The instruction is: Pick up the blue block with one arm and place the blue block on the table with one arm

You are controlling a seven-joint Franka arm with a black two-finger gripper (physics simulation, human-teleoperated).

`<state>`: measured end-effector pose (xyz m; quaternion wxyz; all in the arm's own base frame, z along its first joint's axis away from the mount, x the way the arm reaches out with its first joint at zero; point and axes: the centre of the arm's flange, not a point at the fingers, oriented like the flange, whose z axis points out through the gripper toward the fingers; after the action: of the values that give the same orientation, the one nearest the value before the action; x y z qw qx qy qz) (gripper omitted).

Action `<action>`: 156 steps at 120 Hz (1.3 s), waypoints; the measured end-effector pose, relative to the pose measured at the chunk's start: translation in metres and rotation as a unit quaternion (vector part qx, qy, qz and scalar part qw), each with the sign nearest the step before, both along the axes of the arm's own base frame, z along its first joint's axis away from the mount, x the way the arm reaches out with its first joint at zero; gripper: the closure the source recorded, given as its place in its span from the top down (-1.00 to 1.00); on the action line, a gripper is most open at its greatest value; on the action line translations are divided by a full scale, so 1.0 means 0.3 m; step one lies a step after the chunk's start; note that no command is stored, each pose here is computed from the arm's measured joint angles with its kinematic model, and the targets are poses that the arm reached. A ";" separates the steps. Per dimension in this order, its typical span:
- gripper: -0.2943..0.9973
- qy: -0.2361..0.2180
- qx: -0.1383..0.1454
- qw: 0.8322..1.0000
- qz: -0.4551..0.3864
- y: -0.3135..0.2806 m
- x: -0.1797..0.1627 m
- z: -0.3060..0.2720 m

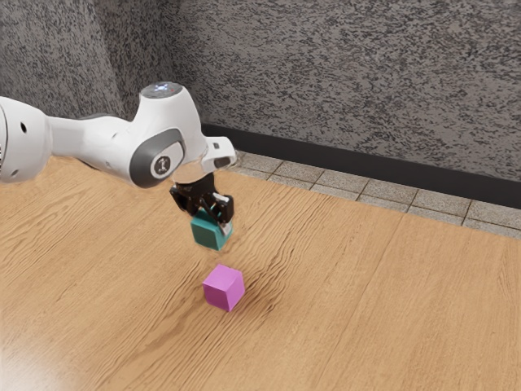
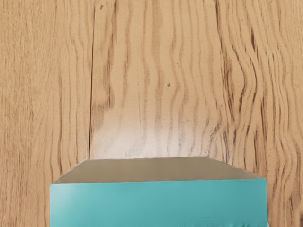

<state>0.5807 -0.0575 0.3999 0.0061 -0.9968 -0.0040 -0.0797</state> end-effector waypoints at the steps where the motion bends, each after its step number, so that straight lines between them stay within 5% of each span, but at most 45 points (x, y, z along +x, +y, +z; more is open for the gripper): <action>1: -0.05 0.000 0.001 1.000 0.004 0.018 0.005 0.001; 22: -0.06 0.028 0.013 0.999 0.034 0.148 0.199 -0.172; 58: -0.11 0.049 0.007 0.999 0.018 0.143 0.224 -0.256; 114: 0.41 0.054 -0.001 0.998 -0.014 0.137 0.220 -0.253; 140: 0.47 -0.017 -0.022 0.999 -0.033 0.134 0.129 0.233; 156: 0.49 -0.005 -0.029 0.998 -0.056 0.078 0.073 0.323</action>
<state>0.6026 -0.0342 0.4970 -0.0271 -0.9948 0.0495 -0.0850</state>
